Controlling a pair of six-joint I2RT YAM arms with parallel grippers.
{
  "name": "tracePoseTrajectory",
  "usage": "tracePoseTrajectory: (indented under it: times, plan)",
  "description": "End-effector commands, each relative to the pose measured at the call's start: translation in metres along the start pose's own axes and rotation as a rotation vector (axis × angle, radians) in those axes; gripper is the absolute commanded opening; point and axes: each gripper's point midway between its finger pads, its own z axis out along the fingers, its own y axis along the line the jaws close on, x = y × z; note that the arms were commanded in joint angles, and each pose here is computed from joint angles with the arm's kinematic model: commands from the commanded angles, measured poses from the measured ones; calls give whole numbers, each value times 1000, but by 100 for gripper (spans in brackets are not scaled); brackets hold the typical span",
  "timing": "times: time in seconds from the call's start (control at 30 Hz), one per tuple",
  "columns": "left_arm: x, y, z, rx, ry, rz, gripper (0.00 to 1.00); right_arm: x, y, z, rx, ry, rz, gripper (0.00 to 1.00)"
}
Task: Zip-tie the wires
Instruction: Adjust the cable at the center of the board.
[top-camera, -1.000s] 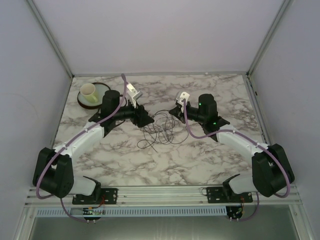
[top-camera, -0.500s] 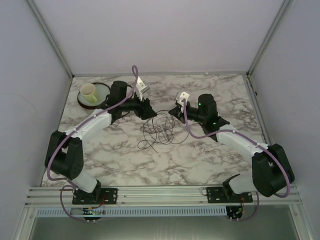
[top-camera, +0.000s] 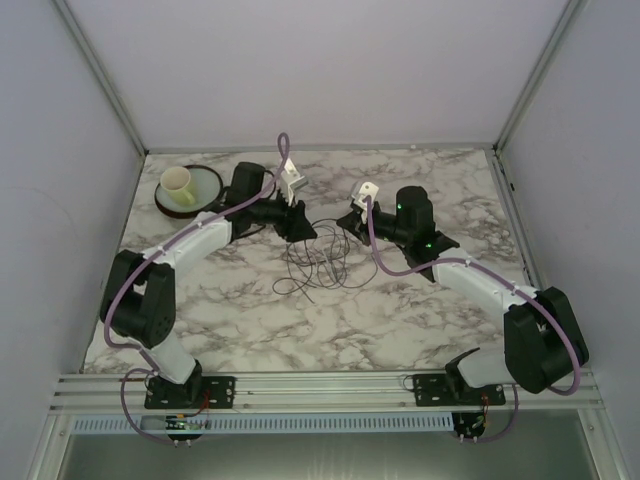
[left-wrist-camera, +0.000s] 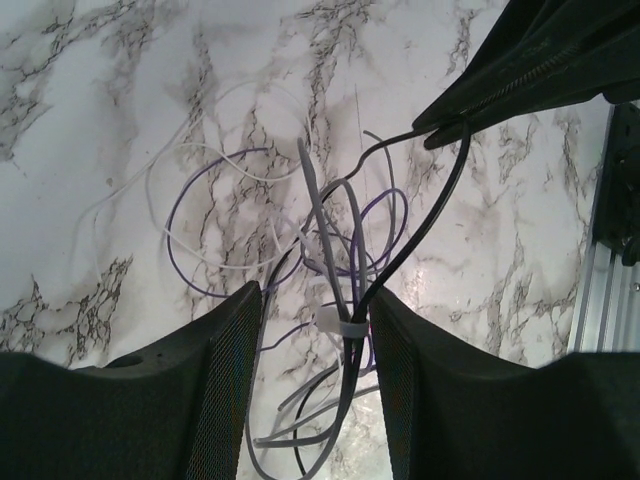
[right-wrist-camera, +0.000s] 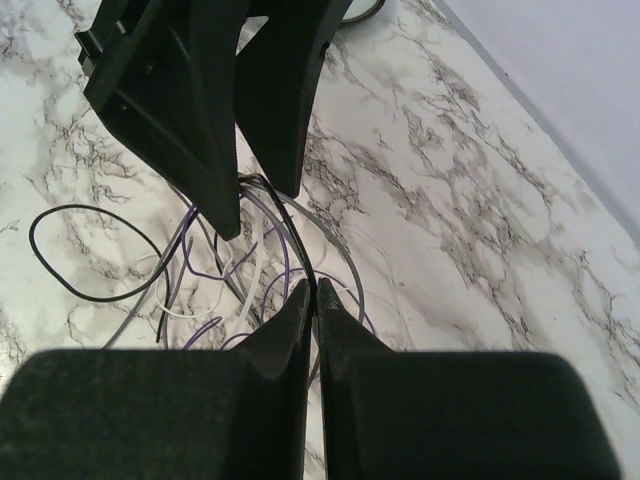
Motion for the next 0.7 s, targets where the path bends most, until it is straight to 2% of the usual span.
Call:
tracePoseTrajectory:
  times: [0.0,0.13,0.4,0.67]
  plan:
    - [-16,-5,4,38,-19,50,48,-25,-4,5,-5,-53,-28,0]
    - [-18,-7,6,44,-19,52,45,-26,-3,5,-5,-55,-30,0]
    - [-8,-7,8,46,14,39,26,-27,-9,3,26,-50,-38,0]
    - [-1,-8,6,45,27,36,17,-32,-18,3,52,-39,-51,0]
